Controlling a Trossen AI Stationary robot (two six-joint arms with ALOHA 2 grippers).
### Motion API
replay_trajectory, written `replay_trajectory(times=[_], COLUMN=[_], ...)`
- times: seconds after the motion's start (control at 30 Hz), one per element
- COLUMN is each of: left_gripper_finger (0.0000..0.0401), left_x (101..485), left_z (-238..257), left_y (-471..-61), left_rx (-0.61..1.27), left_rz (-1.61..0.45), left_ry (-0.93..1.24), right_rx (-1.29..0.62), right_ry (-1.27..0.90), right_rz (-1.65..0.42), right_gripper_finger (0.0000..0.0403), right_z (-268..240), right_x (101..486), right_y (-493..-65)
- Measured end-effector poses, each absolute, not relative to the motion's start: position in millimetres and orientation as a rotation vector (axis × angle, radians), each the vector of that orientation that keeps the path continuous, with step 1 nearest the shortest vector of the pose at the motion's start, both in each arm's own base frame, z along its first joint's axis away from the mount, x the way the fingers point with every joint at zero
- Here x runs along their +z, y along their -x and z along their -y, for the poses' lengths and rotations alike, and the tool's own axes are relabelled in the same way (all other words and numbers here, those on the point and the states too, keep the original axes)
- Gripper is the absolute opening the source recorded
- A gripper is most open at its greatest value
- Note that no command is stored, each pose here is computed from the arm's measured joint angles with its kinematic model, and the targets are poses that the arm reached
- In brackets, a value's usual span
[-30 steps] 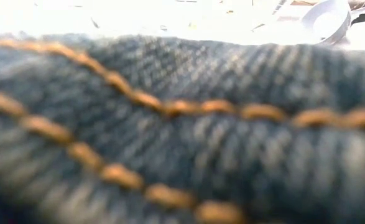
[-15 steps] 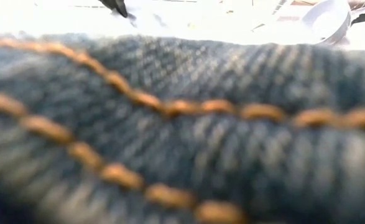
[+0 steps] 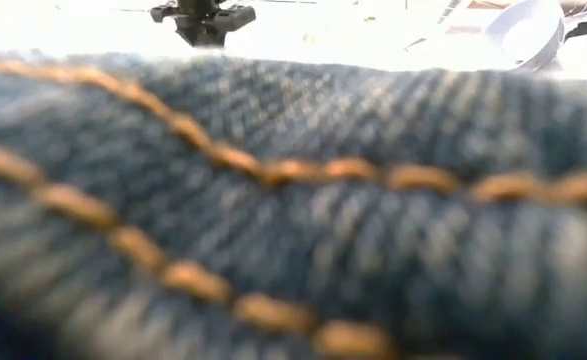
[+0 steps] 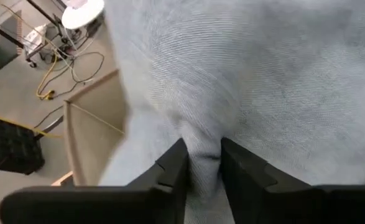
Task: Sort clothes
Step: Put the light blue pants into the white laundry organizer, then put the blue shorts into the white laundry organizer
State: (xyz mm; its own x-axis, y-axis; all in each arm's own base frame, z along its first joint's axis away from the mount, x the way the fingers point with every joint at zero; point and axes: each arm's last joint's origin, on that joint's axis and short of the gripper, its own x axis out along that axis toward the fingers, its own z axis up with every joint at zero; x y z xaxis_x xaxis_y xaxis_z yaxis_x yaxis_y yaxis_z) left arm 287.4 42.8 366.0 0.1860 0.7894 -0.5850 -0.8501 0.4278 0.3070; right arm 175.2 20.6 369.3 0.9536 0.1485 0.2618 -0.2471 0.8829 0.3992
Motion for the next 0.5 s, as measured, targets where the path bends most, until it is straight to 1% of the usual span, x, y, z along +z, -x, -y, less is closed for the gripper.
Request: replay_trajectory(times=[0.13, 0.33, 0.4, 0.5], left_gripper_finger=[0.0129, 0.0216, 0.023, 0.0236], left_x=[369, 381, 387, 398], left_z=[-42, -42, -41, -38], left_y=[-290, -280, -274, -266], left_rx=[1.108, 1.049, 1.008, 0.94], left_rz=[-0.744, -0.718, -0.703, -0.668], left_ry=[0.14, 0.236, 0.256, 0.29], right_rx=[0.207, 0.208, 0.208, 0.208], right_ry=[-0.444, -0.445, -0.45, -0.45], right_rz=[0.227, 0.227, 0.226, 0.226], right_gripper_finger=[0.0056, 0.0056, 0.0056, 0.0056], right_z=[-21, -21, -21, -21], right_x=[369, 369, 369, 369], right_y=[-175, -175, -175, -175])
